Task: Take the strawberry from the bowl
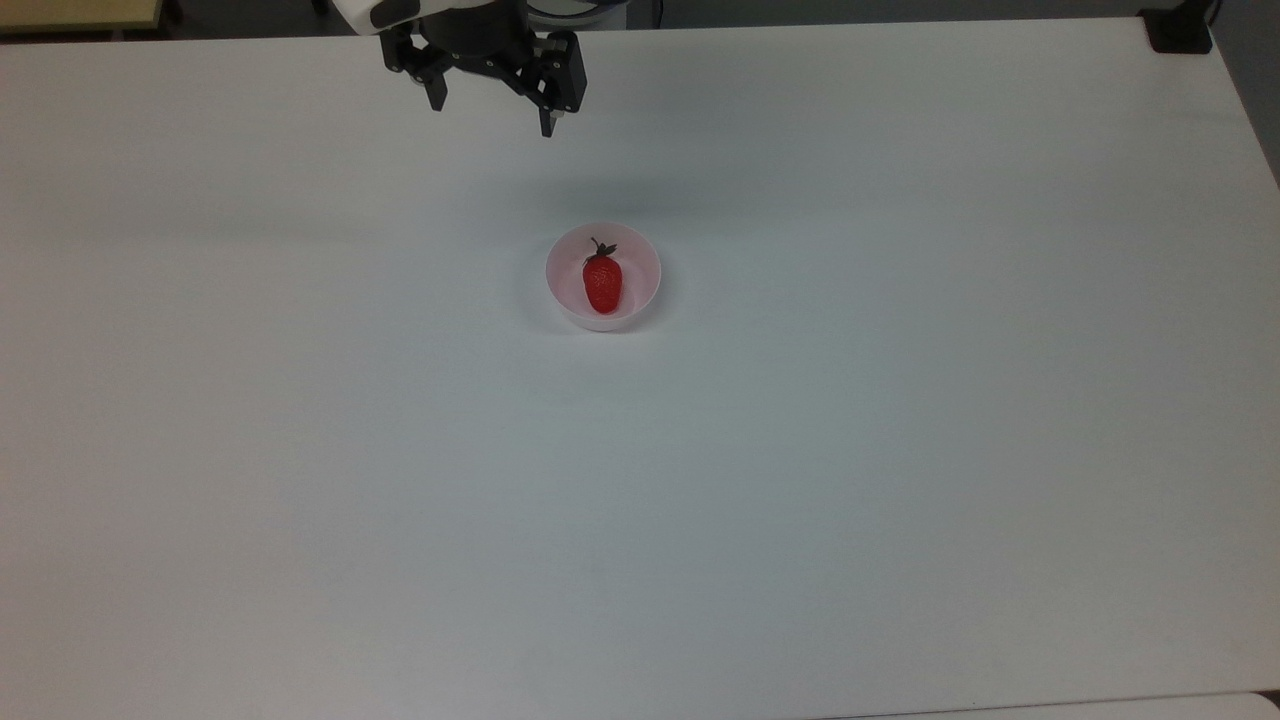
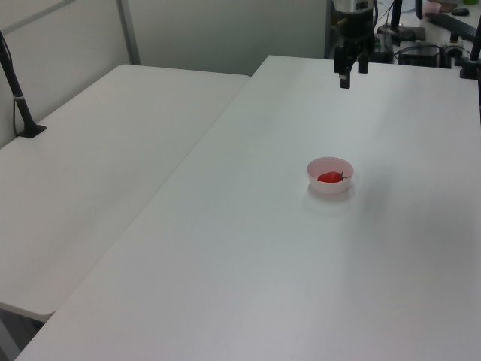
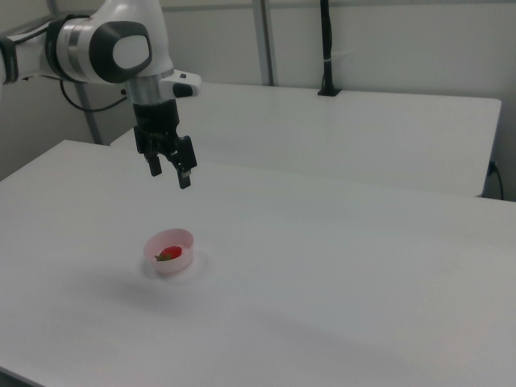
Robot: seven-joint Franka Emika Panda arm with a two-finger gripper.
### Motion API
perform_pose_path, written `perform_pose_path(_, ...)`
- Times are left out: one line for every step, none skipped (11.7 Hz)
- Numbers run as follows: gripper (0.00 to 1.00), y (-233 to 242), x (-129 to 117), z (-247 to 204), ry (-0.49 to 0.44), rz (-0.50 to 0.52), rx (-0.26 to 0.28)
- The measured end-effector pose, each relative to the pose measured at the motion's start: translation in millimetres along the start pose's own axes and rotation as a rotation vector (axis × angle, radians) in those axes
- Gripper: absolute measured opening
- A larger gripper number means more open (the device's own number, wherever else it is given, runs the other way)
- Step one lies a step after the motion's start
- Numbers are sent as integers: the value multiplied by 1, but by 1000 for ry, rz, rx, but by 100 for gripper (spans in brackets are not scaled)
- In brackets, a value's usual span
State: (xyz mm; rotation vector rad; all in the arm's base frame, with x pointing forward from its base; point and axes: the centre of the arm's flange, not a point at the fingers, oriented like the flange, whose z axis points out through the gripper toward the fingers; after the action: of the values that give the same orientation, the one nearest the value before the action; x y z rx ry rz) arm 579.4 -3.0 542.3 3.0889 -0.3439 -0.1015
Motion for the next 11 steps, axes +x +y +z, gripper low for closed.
perform_pose_path(100,-6,2,6,-6,-13,-20)
perform_pose_path(100,-4,2,6,-3,-11,-22)
perform_pose_path(100,-2,4,6,-2,-7,-23)
perform_pose_path(100,0,5,7,-2,-4,-23)
perform_pose_path(100,0,7,7,3,-3,-22)
perform_pose_path(100,0,7,7,10,-3,-21)
perform_pose_path(100,0,8,7,11,-2,-20)
perform_pose_path(100,3,9,6,12,3,-21)
perform_pose_path(100,9,12,3,28,14,-18)
perform_pose_path(100,19,16,-3,50,31,-13)
perform_pose_path(100,27,18,-7,65,45,-9)
